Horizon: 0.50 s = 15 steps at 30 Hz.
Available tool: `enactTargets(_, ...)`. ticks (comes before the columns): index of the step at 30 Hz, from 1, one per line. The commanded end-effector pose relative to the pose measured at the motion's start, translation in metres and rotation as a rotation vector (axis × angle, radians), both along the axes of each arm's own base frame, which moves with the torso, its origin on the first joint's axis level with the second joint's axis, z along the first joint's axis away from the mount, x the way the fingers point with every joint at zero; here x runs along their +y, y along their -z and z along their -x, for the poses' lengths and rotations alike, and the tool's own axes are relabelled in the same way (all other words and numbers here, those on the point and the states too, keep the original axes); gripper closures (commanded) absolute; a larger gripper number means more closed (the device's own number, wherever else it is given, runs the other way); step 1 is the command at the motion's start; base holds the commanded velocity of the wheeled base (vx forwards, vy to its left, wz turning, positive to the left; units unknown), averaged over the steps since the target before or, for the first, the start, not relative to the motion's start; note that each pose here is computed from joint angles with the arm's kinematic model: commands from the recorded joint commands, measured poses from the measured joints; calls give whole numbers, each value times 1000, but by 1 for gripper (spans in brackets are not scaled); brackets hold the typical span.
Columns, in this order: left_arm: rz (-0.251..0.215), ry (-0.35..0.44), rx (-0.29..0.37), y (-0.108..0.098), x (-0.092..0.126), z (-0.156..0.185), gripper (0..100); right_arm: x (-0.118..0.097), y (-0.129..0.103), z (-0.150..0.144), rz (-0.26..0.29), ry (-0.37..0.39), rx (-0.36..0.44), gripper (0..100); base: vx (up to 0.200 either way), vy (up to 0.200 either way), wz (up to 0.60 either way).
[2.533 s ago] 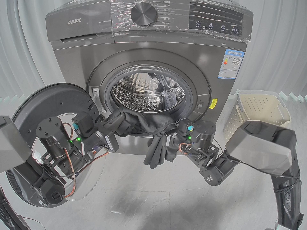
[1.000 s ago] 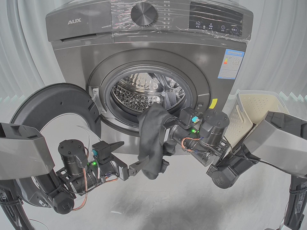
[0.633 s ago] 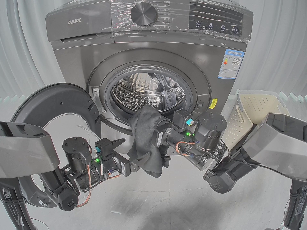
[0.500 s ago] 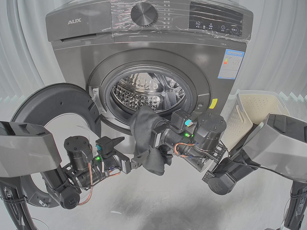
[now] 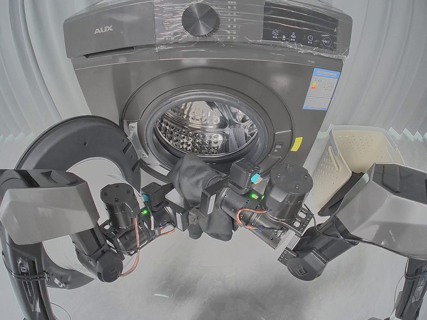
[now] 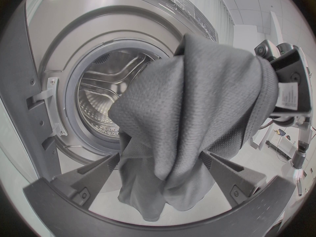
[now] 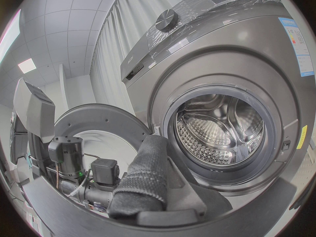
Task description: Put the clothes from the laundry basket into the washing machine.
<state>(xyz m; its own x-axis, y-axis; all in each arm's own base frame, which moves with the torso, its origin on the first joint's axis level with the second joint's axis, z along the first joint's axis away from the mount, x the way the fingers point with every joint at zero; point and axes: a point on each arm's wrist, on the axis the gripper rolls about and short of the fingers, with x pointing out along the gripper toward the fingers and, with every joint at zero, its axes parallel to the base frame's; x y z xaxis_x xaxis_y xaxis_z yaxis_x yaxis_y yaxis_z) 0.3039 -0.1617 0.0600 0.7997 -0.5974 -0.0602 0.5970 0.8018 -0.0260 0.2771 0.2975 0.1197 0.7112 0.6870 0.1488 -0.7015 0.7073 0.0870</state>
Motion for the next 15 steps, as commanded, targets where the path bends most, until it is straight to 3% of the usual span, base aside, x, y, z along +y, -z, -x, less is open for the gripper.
enactTargets(1,-7,0,12,11,-5,-8,0,3,-1,3,-4,-11,-2,100,0,0,0)
enactTargets(14,-12,-40,20,33,-6,-31,0,-3,-13,9,-22,-11,-16,100,0,0,0)
enactTargets(15,-10,-51,16,33,-7,-33,100,-4,-14,10,-21,-11,-15,100,0,0,0)
